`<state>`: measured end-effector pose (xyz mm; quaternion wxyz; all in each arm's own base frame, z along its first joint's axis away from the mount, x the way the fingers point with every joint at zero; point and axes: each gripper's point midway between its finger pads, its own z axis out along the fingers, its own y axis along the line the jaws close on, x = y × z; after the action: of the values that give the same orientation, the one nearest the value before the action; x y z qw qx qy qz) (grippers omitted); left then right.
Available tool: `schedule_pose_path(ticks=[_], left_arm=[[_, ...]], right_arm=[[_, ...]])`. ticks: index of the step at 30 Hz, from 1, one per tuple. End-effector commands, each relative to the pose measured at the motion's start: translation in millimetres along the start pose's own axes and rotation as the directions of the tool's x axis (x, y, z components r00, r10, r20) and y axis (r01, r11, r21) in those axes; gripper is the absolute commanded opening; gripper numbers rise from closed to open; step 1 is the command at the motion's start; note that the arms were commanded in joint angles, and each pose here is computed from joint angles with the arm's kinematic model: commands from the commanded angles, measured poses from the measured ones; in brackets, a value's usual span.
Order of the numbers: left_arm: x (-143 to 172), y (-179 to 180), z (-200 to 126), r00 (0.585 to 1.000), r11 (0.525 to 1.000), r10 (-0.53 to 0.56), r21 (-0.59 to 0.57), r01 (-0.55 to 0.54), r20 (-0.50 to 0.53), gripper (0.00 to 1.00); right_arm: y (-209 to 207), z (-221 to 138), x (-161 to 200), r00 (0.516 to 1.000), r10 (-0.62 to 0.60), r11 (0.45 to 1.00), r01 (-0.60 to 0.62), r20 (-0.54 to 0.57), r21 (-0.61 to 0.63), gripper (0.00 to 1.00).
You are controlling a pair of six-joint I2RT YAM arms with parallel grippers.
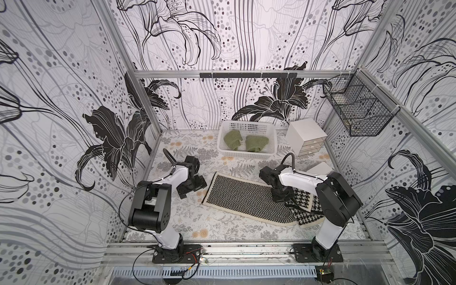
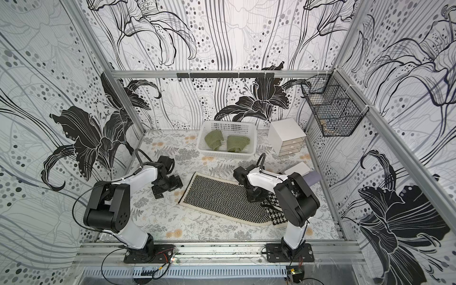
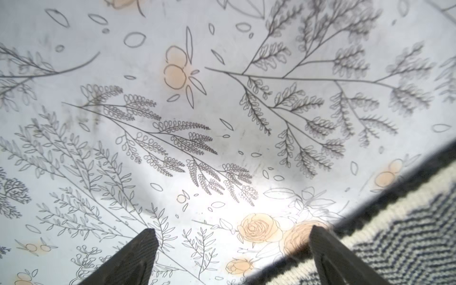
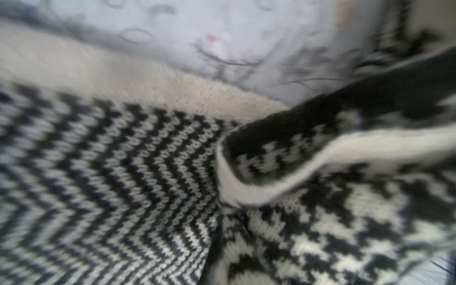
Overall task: Roll up the scarf and place it into the basket
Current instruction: Flatten out the scarf at the center of the board.
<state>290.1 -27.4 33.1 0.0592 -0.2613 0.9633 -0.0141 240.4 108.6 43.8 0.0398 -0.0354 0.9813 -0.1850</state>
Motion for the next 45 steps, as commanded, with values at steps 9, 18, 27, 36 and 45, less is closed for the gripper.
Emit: schedule_pose_path(ticks=[9, 18, 27, 36, 45], left_arm=[[-43, 18, -63, 0.974, 0.948, -0.206, 0.267, 0.173, 0.099, 0.99], [-61, 46, -79, 0.957, 0.904, -0.274, 0.366, 0.221, 0.099, 0.99], [-14, -34, -50, 1.000, 0.924, 0.013, 0.383, -0.004, -0.022, 0.99], [70, -106, -45, 0.919, 0.888, 0.375, 0.332, -0.317, -0.126, 0.99], [171, -125, -62, 0.843, 0.846, 0.533, 0.065, -0.529, -0.070, 0.99]], right_arm=[[139, -249, -16, 0.820, -0.187, 0.754, 0.472, 0.541, -0.457, 0.00], [258, -230, -11, 0.844, -0.212, 0.623, 0.505, 0.492, -0.598, 1.00], [149, -201, -41, 0.874, -0.065, 0.750, 0.361, 0.481, -0.554, 1.00], [71, -184, -47, 0.880, 0.022, 0.838, 0.243, 0.475, -0.489, 1.00], [-29, -82, -28, 0.914, 0.311, 0.878, -0.172, 0.261, -0.446, 0.96]])
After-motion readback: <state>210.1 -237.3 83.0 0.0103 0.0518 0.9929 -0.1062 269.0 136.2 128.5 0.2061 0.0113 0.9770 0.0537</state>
